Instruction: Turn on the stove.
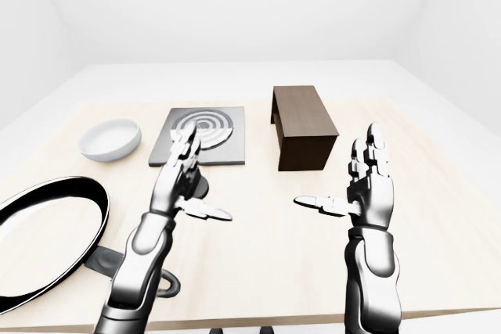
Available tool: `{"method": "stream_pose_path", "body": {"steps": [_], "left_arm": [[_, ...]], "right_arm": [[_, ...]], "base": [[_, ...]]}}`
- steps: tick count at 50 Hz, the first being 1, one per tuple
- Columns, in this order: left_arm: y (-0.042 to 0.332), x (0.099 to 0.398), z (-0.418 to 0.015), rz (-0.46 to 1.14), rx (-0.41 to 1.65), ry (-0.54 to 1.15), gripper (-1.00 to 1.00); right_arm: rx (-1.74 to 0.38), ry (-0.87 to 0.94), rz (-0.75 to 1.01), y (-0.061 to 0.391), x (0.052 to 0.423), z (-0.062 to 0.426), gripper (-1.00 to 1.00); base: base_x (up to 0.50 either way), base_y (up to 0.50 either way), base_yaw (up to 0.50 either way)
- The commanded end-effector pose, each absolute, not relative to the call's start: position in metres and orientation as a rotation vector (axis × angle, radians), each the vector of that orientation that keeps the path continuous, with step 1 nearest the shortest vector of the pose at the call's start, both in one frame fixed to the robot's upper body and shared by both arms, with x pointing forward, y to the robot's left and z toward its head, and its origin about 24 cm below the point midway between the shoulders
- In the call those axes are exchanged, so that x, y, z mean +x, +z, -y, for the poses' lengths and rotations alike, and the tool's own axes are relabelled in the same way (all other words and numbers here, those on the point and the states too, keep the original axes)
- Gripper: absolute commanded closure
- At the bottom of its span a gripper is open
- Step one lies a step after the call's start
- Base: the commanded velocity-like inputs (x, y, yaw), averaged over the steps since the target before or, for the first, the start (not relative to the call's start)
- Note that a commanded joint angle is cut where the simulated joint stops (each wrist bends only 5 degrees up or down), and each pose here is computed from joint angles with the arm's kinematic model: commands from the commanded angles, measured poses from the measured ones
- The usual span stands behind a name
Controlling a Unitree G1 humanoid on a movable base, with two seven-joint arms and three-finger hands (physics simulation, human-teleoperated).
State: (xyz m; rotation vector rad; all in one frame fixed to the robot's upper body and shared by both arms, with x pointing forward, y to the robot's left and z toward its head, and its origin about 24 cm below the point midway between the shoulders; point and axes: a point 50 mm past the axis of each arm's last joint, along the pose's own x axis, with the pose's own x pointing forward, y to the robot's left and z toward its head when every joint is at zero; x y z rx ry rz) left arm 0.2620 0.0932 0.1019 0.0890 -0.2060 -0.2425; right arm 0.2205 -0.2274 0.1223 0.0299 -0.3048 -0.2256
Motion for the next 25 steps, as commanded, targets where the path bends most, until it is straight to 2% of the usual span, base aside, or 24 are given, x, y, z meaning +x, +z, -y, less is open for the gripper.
{"method": "stream_pose_path", "body": {"steps": [1, 25], "left_arm": [[0.1563, 0.2153, -0.0937, 0.465, 0.047, -0.282, -1.00], [0.1478, 0.2121, -0.0995, 0.424, 0.040, -0.259, -1.00]], "right_arm": [[0.029, -0.223, 0.314, 0.1244, 0.2198, 0.2273, -1.00], [0.030, -0.225, 0.309, 0.1231, 0.2197, 0.2276, -1.00]], "base": [[0.00, 0.00, 0.00], [0.00, 0.00, 0.00]]}}
